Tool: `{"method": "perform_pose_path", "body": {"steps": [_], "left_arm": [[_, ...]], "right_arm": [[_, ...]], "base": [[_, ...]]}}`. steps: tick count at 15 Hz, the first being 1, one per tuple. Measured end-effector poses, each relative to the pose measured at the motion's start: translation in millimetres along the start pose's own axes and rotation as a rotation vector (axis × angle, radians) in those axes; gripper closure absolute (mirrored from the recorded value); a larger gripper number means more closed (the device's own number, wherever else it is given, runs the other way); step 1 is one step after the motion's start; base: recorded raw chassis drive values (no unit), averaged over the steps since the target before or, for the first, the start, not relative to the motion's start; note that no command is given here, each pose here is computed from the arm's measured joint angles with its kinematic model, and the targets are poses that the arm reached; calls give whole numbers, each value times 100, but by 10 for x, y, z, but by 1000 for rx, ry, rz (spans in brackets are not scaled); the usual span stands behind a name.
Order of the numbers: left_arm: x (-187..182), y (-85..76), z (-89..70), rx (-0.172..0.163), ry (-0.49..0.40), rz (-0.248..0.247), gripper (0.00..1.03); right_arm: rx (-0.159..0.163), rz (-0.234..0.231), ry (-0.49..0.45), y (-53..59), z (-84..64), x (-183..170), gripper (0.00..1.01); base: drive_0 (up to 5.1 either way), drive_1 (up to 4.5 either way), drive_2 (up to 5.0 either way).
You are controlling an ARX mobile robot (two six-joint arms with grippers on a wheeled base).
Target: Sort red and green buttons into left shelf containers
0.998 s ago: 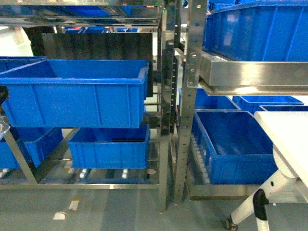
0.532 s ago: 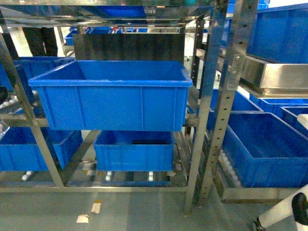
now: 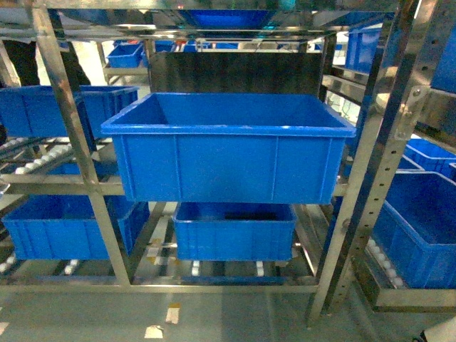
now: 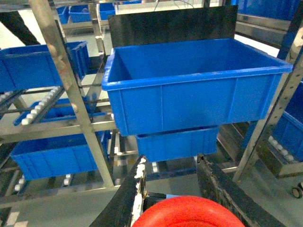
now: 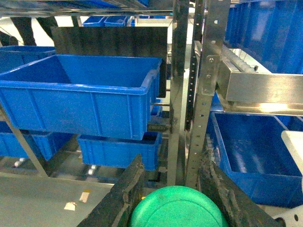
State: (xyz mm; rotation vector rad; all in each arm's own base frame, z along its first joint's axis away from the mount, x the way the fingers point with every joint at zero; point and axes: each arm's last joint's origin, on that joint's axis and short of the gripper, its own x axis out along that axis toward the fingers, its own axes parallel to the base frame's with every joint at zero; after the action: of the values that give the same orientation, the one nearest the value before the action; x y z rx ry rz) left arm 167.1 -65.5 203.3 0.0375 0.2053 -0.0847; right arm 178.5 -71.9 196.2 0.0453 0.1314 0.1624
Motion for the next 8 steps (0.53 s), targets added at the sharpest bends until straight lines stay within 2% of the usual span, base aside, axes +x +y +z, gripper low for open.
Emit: {"method": "perform_pose_path", "body": {"steps": [2, 8], "left_arm": [[0, -1, -2, 1, 2, -2, 75], [-4, -6, 1, 1, 0, -7, 75]], "right_arm": [[0, 0, -1, 0, 1, -1, 70], [-1, 0, -2, -1, 2, -1, 70]], "base": [[-14, 247, -274], [0, 414, -415]]}}
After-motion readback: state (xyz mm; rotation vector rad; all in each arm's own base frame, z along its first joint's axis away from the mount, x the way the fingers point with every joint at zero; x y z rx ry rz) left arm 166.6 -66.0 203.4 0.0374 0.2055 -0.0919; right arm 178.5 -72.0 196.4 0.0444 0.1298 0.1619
